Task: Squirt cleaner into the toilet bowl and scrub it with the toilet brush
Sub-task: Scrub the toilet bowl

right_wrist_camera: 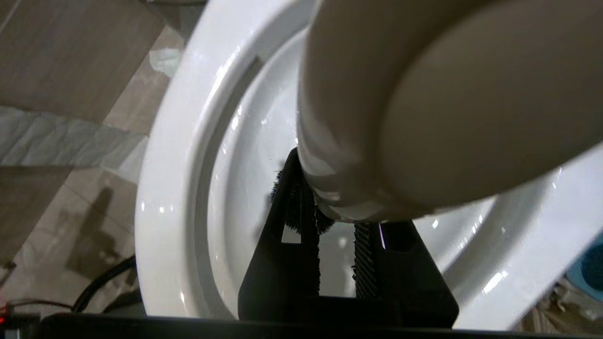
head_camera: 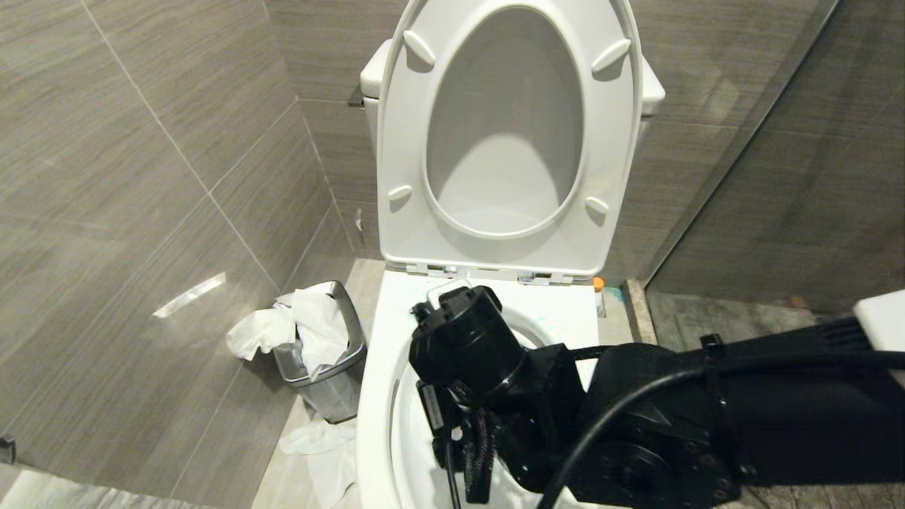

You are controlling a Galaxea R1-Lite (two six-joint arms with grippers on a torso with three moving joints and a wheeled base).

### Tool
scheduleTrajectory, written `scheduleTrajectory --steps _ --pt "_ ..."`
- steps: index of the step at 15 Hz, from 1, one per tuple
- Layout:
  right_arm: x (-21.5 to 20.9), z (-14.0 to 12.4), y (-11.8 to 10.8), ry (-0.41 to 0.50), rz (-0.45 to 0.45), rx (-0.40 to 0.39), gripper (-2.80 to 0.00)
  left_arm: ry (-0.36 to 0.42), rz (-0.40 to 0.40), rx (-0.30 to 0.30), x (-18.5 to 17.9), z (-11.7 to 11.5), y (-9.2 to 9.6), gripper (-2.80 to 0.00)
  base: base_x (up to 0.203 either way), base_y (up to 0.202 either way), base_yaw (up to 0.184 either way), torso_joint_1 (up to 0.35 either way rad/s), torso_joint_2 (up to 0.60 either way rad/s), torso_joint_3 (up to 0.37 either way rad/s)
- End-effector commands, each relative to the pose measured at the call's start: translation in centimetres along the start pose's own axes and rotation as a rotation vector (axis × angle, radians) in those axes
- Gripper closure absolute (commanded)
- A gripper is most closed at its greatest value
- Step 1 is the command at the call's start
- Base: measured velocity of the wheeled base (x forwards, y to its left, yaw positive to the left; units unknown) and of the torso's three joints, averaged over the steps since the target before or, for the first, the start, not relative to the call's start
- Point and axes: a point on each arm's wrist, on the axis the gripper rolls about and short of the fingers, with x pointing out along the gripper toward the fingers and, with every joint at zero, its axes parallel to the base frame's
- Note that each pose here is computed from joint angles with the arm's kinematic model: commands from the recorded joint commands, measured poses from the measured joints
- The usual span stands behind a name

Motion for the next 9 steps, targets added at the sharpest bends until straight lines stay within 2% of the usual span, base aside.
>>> scheduleTrajectory --steps 1,3,9 --pt "-3.3 -0.3 -1.9 -0.009 0.004 0.015 0.0 0.003 0.001 0.0 0.0 0.0 0.0 0.0 0.0 0.0 0.0 0.0 0.0 0.0" --pt "-4.4 -0.5 -3.6 -0.011 -0.02 0.049 0.0 0.003 0.001 -0.001 0.0 0.0 0.0 0.0 0.0 0.0 0.0 0.0 0.0 0.0" --pt "-3.0 0.0 -8.7 0.001 -0.151 0.135 0.0 0.003 0.001 -0.001 0.0 0.0 0.0 0.0 0.0 0.0 0.0 0.0 0.0 0.0"
